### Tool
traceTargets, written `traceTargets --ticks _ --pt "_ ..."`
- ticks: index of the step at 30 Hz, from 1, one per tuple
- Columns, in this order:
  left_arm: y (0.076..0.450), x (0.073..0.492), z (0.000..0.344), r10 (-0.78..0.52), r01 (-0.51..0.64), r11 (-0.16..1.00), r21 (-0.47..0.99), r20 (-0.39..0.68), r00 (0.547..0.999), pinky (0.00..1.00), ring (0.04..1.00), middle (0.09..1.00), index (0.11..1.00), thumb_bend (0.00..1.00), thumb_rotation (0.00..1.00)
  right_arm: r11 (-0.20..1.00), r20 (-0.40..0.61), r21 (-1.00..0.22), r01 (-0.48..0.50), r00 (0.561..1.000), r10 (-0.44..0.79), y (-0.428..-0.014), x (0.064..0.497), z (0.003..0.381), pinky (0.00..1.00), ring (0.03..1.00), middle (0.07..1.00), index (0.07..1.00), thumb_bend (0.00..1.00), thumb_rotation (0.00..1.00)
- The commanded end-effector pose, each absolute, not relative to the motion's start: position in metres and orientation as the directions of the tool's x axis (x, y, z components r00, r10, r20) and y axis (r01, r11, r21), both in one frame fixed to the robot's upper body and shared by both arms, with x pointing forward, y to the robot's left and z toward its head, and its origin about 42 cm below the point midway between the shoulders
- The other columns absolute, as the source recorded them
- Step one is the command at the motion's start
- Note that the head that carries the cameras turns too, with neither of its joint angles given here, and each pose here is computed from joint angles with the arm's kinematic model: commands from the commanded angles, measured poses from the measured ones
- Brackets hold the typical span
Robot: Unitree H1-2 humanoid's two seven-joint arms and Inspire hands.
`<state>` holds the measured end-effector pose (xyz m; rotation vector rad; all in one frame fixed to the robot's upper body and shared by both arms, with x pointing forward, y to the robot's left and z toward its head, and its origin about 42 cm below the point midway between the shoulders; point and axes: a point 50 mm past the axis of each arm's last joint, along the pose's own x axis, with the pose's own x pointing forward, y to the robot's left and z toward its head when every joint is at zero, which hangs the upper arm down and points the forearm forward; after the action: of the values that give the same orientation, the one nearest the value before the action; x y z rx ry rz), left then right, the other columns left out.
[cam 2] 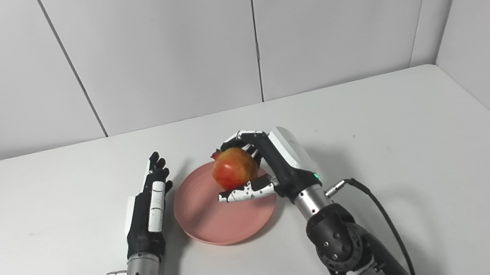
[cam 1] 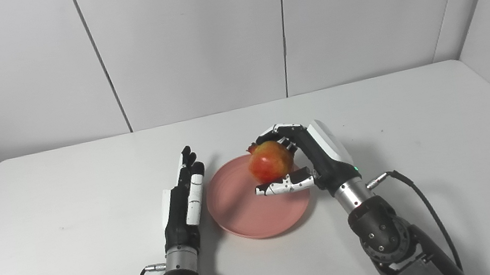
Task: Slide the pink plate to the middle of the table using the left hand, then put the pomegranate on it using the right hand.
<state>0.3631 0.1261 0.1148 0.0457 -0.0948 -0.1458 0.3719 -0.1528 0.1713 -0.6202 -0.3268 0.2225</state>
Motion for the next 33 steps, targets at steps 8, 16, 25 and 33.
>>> traceTargets --ticks 8,16,25,33 --pt "0.117 0.371 0.132 -0.192 0.187 0.981 0.050 0.148 0.970 0.97 1.000 1.000 1.000 0.70 1.00 0.755 0.346 -0.653 -0.067 0.860 0.375 -0.141 0.379 0.181 0.26 0.347 0.468 0.500 0.52 0.00" --pt "0.117 0.371 0.133 -0.186 0.178 0.982 0.063 0.150 0.971 0.96 0.992 1.000 0.994 0.70 1.00 0.707 0.320 -0.704 -0.075 0.855 0.409 -0.136 0.384 0.175 0.27 0.348 0.456 0.513 0.52 0.00" --pt "0.117 0.370 0.134 -0.183 0.175 0.982 0.066 0.153 0.971 0.95 0.988 0.997 0.990 0.70 1.00 0.660 0.302 -0.746 -0.083 0.842 0.448 -0.132 0.390 0.167 0.42 0.474 0.468 0.520 0.52 0.00" --pt "0.117 0.370 0.134 -0.183 0.175 0.983 0.062 0.154 0.971 0.95 0.990 0.998 0.991 0.70 1.00 0.645 0.309 -0.761 -0.068 0.836 0.454 -0.131 0.396 0.163 0.49 0.553 0.509 0.479 0.52 0.00"
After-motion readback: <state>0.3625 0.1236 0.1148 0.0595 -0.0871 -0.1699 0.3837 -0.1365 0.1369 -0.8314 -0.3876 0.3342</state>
